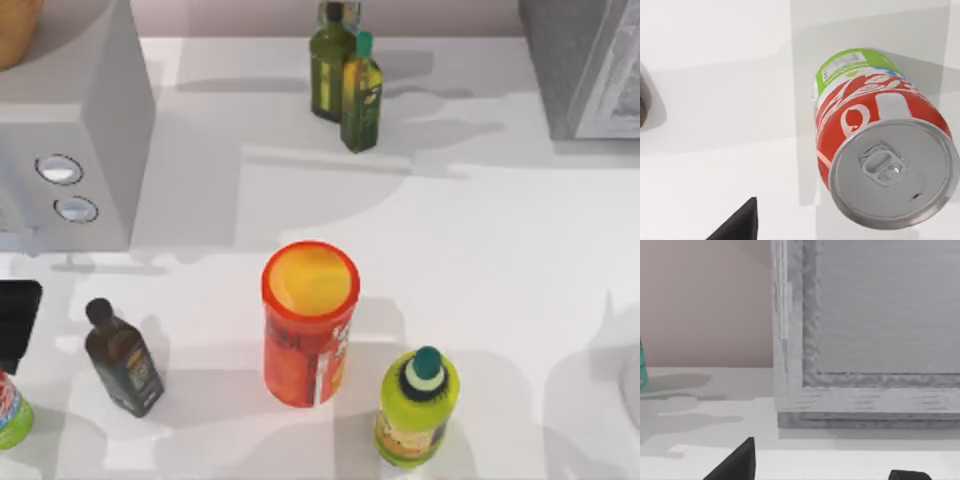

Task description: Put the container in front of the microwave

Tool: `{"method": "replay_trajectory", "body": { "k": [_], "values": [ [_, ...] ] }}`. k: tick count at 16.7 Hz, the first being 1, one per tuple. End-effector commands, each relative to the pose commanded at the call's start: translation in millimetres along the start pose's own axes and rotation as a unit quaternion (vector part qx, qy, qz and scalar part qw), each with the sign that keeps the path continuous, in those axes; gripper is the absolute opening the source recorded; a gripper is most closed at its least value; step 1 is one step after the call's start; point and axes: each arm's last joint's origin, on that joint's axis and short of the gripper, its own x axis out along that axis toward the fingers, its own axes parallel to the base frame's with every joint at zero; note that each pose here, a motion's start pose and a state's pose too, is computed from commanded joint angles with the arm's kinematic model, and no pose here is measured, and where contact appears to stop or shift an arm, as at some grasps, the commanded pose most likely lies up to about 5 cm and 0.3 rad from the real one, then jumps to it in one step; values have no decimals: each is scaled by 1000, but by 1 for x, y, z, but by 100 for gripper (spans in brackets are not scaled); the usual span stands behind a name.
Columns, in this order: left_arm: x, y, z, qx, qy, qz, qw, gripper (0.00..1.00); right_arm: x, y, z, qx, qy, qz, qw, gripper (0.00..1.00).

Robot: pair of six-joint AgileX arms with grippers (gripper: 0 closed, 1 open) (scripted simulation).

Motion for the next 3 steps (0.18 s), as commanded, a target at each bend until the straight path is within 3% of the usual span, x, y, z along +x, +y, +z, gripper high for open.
{"method": "replay_trajectory", "body": {
  "k": [3],
  "values": [
    [-14, 0, -1, 0, -2, 0, 1000, 100, 0, 0, 0, 0, 0, 0, 1000, 100]
  ]
}}
